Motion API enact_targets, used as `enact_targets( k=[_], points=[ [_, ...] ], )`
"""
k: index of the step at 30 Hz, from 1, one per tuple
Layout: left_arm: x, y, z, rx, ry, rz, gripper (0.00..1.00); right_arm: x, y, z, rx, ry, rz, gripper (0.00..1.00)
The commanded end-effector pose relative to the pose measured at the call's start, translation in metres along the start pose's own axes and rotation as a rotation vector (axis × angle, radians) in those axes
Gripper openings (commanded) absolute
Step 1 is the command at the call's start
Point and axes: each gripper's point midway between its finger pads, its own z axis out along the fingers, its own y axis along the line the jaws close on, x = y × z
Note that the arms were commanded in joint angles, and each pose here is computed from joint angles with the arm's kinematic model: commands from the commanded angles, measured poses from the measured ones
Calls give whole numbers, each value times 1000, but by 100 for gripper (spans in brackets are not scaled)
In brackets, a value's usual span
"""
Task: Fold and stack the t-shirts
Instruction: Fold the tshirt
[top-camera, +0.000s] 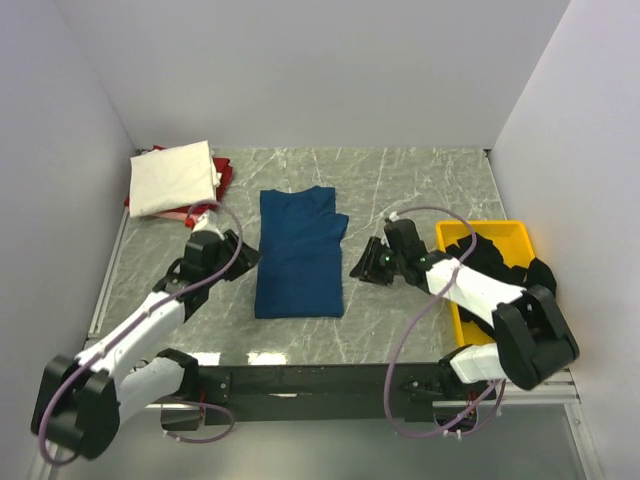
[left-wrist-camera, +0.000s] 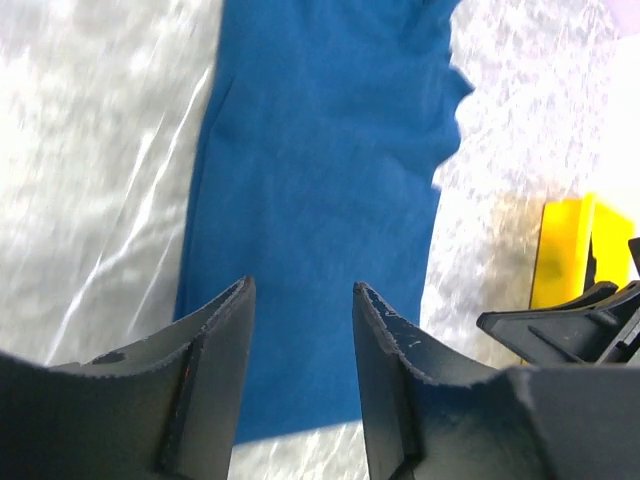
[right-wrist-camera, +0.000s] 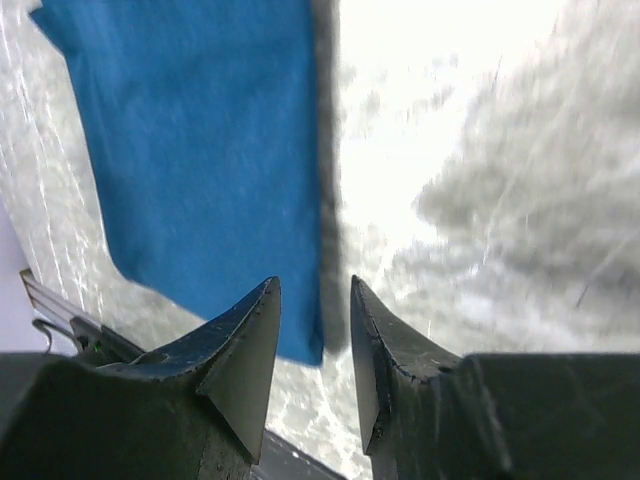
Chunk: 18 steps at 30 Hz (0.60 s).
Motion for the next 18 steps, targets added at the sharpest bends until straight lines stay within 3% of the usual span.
enact_targets(
  k=[1,5,8,18],
  points=[
    [19,10,-15,14,39,-29,50,16,11,-9,-59,-4,-14,42],
    [43,30,-28,32,58,-63,52,48,15,-15,-79,28,-25,43],
    [57,41,-34,31,71,-80,52,61,12,-17,-84,24,-6,48],
    [91,69,-46,-37,99,-139,51,89,9,-6,-71,62,15,48]
  ],
)
